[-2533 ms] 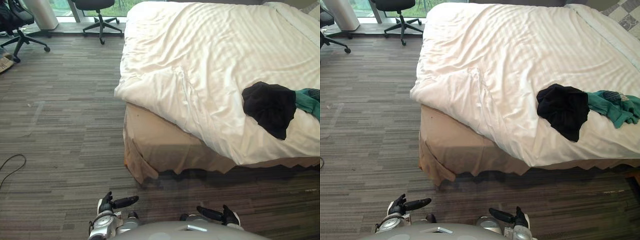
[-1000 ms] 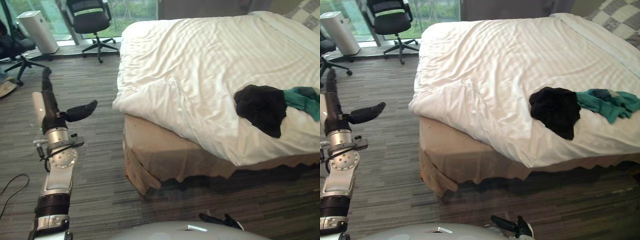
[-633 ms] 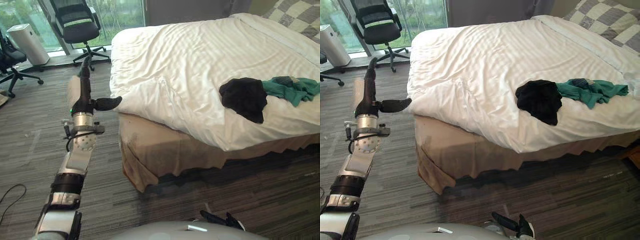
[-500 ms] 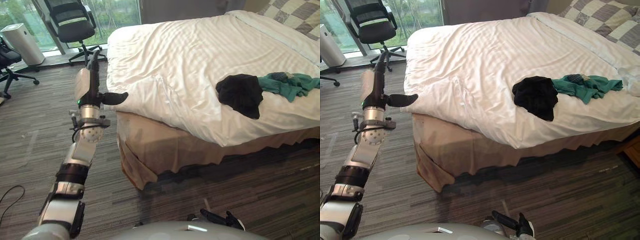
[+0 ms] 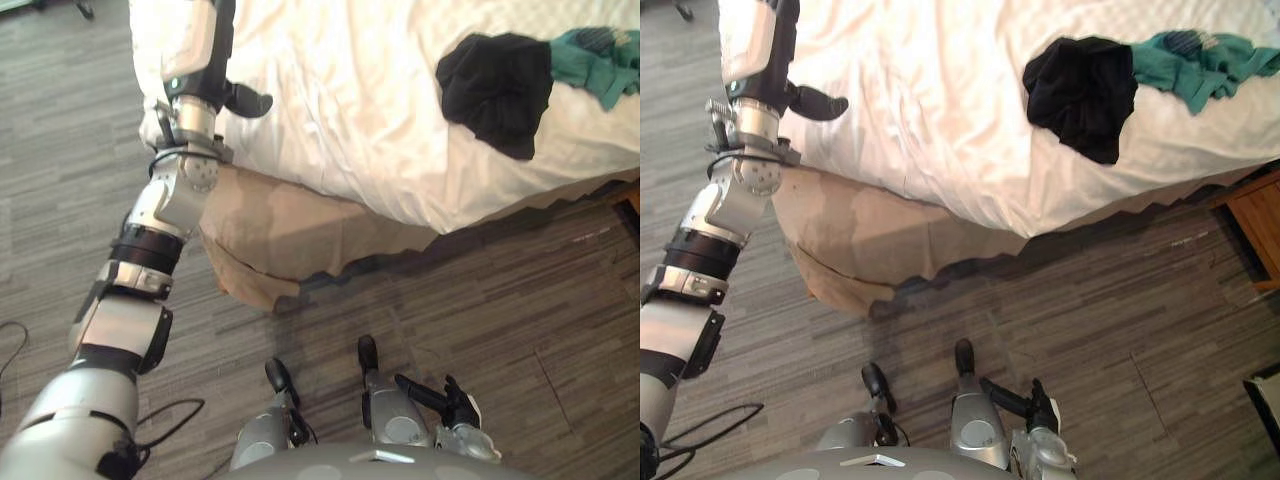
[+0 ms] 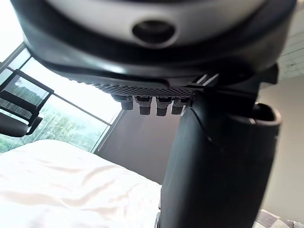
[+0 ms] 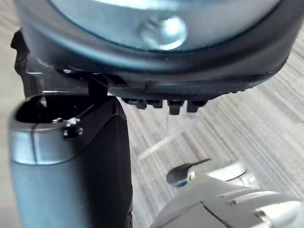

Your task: Tidy up the quilt and then pick up the clothes from the bed and put them into the laundry hamper

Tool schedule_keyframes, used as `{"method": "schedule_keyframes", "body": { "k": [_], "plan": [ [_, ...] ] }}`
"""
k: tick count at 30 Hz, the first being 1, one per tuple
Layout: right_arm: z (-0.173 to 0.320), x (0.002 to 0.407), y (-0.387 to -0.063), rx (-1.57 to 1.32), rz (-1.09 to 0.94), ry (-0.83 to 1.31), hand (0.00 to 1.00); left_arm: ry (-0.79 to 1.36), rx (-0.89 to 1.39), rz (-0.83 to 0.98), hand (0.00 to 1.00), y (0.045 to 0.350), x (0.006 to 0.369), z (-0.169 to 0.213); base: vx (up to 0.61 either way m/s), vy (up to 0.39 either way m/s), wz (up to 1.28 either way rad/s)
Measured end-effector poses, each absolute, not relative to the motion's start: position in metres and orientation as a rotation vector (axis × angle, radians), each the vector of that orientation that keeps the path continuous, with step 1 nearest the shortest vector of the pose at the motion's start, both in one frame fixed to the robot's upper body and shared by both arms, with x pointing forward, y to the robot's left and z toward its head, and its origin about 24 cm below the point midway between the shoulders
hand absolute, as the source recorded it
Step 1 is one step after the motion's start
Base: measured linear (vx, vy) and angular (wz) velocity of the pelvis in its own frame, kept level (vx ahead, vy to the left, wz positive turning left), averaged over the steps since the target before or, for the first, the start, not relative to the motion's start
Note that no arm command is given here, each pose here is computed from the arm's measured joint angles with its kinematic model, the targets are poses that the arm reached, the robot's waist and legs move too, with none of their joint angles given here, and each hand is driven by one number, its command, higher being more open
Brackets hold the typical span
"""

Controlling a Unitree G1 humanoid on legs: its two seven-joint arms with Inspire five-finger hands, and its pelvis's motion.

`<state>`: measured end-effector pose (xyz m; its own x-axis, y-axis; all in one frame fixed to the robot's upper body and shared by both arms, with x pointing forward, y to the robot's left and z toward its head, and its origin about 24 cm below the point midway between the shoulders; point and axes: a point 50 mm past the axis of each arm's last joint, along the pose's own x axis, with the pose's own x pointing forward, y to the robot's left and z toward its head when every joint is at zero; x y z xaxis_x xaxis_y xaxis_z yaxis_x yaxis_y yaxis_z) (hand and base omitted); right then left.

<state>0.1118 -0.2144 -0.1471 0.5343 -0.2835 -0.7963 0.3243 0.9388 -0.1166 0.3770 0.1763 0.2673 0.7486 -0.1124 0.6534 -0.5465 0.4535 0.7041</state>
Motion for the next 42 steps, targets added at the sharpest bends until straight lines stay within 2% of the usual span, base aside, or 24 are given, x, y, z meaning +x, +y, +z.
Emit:
{"method": "schedule_keyframes", "body": {
  "k": [11,12,23,28,31,34,36,37,38,41,42],
  "plan": [
    [-0.133,0.135,-0.210,0.070,-0.390,0.813,1.00,-0.633,1.194,0.355,1.00,0.179,0.395,0.289,-0.04,0.008,0.00],
    [-0.131,0.138,-0.210,0.071,-0.394,0.798,1.00,-0.629,1.193,0.363,0.00,0.180,0.396,0.293,0.00,0.000,0.00],
    [-0.122,0.150,-0.209,0.108,-0.416,0.733,1.00,-0.621,1.180,0.315,0.00,0.162,0.403,0.311,0.01,0.009,-0.02],
    [-0.122,0.150,-0.209,0.105,-0.413,0.727,1.00,-0.614,1.203,0.274,0.00,0.157,0.404,0.308,0.06,0.020,0.03],
    [-0.122,0.149,-0.210,0.102,-0.413,0.733,1.00,-0.661,1.245,0.185,0.00,0.140,0.399,0.297,0.06,0.015,0.17],
    [-0.124,0.147,-0.209,0.102,-0.412,0.741,1.00,-0.776,1.266,0.060,0.00,0.133,0.375,0.268,0.06,0.015,0.16],
    [-0.125,0.145,-0.211,0.097,-0.412,0.750,1.00,-0.770,1.266,-0.039,0.00,0.144,0.353,0.227,0.06,0.006,0.11],
    [-0.126,0.143,-0.214,0.091,-0.413,0.765,1.00,-0.706,1.242,-0.085,0.00,0.155,0.341,0.196,0.07,0.003,0.11],
    [-0.126,0.142,-0.215,0.089,-0.414,0.769,1.00,-0.682,1.235,-0.095,0.00,0.159,0.337,0.188,0.06,0.001,0.07],
    [-0.134,0.134,-0.220,0.086,-0.424,0.838,1.00,-0.353,1.161,-0.141,0.00,0.204,0.295,0.102,0.09,-0.008,0.02],
    [-0.139,0.128,-0.221,0.069,-0.415,0.880,1.00,-0.271,1.090,-0.116,0.00,0.217,0.281,0.086,0.07,-0.028,0.08]
  ]
}}
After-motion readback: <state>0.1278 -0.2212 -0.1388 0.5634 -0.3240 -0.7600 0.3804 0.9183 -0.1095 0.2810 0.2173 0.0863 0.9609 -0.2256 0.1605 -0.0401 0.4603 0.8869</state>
